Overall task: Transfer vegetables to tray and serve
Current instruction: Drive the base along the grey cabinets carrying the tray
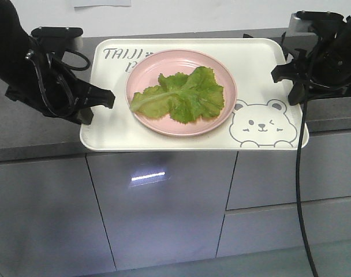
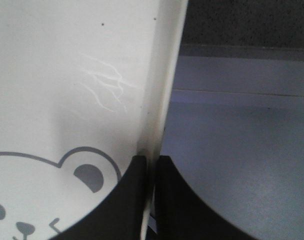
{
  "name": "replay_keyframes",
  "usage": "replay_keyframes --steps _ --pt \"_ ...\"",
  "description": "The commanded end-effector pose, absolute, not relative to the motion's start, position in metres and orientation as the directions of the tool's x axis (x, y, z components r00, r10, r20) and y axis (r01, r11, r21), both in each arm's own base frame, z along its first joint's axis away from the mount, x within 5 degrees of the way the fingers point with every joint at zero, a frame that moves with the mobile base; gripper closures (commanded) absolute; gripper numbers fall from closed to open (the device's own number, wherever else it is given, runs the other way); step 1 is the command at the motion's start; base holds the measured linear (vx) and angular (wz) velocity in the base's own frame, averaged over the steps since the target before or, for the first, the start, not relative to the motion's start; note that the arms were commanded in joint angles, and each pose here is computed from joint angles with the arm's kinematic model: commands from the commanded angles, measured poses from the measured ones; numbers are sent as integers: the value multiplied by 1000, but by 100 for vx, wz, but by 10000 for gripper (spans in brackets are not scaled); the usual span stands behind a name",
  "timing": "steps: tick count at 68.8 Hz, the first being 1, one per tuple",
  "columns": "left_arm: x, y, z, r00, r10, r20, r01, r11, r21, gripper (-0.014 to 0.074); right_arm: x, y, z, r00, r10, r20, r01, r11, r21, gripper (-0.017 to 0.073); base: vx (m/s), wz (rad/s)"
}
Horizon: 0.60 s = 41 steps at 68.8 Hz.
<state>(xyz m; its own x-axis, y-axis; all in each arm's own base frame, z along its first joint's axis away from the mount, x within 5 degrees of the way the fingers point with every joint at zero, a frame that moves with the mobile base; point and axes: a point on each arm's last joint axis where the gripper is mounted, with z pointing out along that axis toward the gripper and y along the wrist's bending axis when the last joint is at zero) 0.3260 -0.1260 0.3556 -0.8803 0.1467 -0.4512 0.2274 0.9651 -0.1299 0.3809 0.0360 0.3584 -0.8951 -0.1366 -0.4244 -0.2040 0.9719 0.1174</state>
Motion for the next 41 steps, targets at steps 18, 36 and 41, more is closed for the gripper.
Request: replay_keyframes --steps 18,36,41 --pt "318 -131 387 -805 131 -578 276 946 -170 599 365 40 387 -858 -163 -487 -255 958 129 565 15 5" --pt "318 -131 387 -805 131 -578 276 946 -170 599 365 40 387 -858 -163 -487 -255 958 129 565 13 8" --pt "318 -131 387 -805 131 -578 276 946 -170 599 365 40 387 -858 -163 -487 -255 958 129 565 11 9"
